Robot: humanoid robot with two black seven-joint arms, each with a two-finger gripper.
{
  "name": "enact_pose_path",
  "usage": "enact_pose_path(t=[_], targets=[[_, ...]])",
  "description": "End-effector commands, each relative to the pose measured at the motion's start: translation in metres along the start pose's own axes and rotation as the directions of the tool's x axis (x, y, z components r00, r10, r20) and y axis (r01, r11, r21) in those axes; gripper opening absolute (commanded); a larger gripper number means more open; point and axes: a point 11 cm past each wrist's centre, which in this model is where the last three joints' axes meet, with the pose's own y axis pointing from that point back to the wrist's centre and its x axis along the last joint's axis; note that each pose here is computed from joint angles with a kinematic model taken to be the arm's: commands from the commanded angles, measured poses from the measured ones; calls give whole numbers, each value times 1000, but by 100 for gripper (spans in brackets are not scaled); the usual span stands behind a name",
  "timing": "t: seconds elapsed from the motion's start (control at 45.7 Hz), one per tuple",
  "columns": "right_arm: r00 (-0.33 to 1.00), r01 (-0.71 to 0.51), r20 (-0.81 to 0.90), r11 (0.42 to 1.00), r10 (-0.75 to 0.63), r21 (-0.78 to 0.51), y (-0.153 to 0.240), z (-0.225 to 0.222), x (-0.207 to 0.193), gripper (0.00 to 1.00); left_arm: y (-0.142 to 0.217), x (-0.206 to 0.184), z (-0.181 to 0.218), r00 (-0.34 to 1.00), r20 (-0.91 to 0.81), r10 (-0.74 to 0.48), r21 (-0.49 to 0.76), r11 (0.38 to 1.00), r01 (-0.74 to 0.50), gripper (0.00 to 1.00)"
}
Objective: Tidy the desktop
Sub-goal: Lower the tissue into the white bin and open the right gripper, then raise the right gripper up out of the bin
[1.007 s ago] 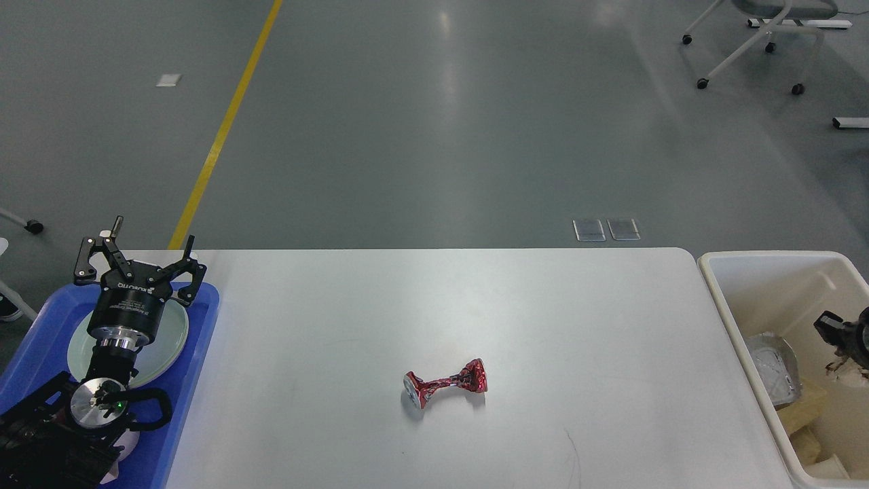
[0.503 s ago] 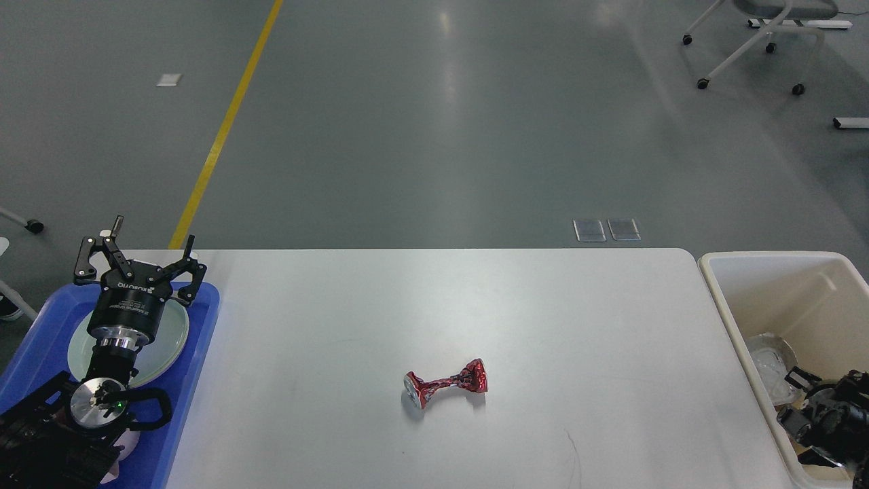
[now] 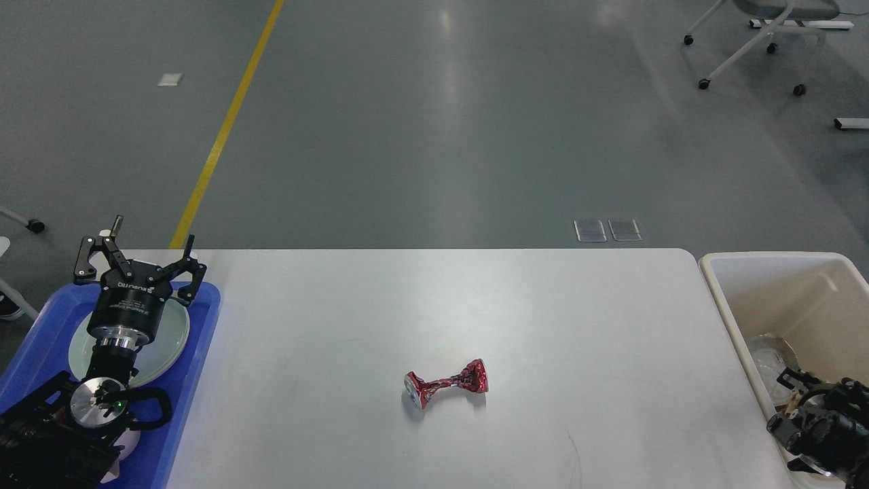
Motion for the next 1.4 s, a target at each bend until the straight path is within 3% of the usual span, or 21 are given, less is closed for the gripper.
enact_pose_path(t=[0.0,0.263,0.438,0.744,0.963,1.182,1.379], targets=[[1000,2,-1,1000,-2,-2,-1,2,1,100,0,0,0,1000,0,0,1,1000,0,98],[1000,-4,-3,1000,4,18,0,-9,14,100,0,0,0,1000,0,0,1,1000,0,98],[997,40,-71,999,-38,30,-1,-6,54,100,0,0,0,1000,0,0,1,1000,0,98],[947,191,-287,970,-143,148,37,-58,145,100,0,0,0,1000,0,0,1,1000,0,98],[857,365,-451,912,-249,189,98,-115,196,100,0,0,0,1000,0,0,1,1000,0,98],[752,452,-615,864,-236,221,185,-162,237,100,0,0,0,1000,0,0,1,1000,0,98],[588,516,-778,843,-221,150,270,-188,254,100,0,0,0,1000,0,0,1,1000,0,98]])
